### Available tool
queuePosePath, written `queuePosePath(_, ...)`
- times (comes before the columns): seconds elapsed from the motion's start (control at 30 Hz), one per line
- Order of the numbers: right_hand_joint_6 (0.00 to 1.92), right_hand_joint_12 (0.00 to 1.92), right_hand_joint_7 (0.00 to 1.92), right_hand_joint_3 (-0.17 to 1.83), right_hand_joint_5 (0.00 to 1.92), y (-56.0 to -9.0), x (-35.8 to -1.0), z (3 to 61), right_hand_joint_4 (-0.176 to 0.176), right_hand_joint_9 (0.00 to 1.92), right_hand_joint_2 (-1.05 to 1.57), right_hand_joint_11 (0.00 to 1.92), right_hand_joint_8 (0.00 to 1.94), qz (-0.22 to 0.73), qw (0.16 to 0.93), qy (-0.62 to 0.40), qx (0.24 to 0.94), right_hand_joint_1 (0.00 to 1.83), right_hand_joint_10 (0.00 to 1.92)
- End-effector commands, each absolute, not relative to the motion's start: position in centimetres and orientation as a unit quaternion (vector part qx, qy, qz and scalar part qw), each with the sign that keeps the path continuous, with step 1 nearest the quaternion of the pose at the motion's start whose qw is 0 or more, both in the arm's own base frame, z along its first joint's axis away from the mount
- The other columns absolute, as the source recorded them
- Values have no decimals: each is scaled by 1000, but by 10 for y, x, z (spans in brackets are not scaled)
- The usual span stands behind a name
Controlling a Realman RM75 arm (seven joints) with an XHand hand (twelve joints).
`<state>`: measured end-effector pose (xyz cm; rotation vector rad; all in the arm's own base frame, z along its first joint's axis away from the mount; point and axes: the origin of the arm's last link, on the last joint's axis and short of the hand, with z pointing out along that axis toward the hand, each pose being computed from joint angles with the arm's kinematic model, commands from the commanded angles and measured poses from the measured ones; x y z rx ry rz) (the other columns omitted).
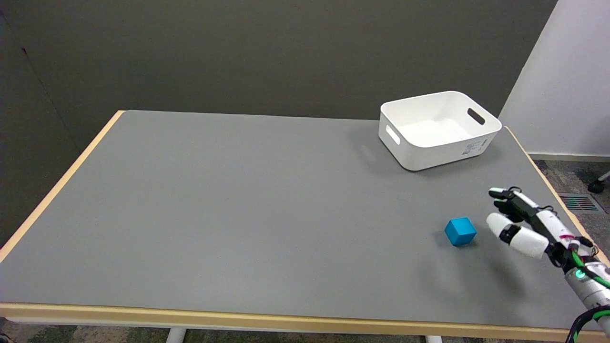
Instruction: Pick up blue wooden cube.
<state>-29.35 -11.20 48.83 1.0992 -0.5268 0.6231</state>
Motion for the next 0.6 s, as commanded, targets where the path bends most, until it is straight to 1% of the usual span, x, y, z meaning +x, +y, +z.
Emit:
queuePosePath(0.03, 482, 1127, 310, 990, 216, -132, -305, 475, 127, 251, 625, 137, 388, 212, 763, -219, 570, 382, 603)
queuePosePath(0.23, 474, 1123, 303, 989, 211, -148, -288, 478, 123, 247, 623, 131, 380, 216, 759, -207, 578, 390, 600)
queuePosePath(0.47, 469, 1128, 303, 987, 208, -141, -288, 471, 121, 247, 618, 130, 378, 217, 760, -219, 573, 387, 601)
queuePosePath(0.6, 465, 1135, 304, 986, 207, -129, -295, 465, 119, 248, 617, 133, 377, 216, 764, -234, 561, 393, 604)
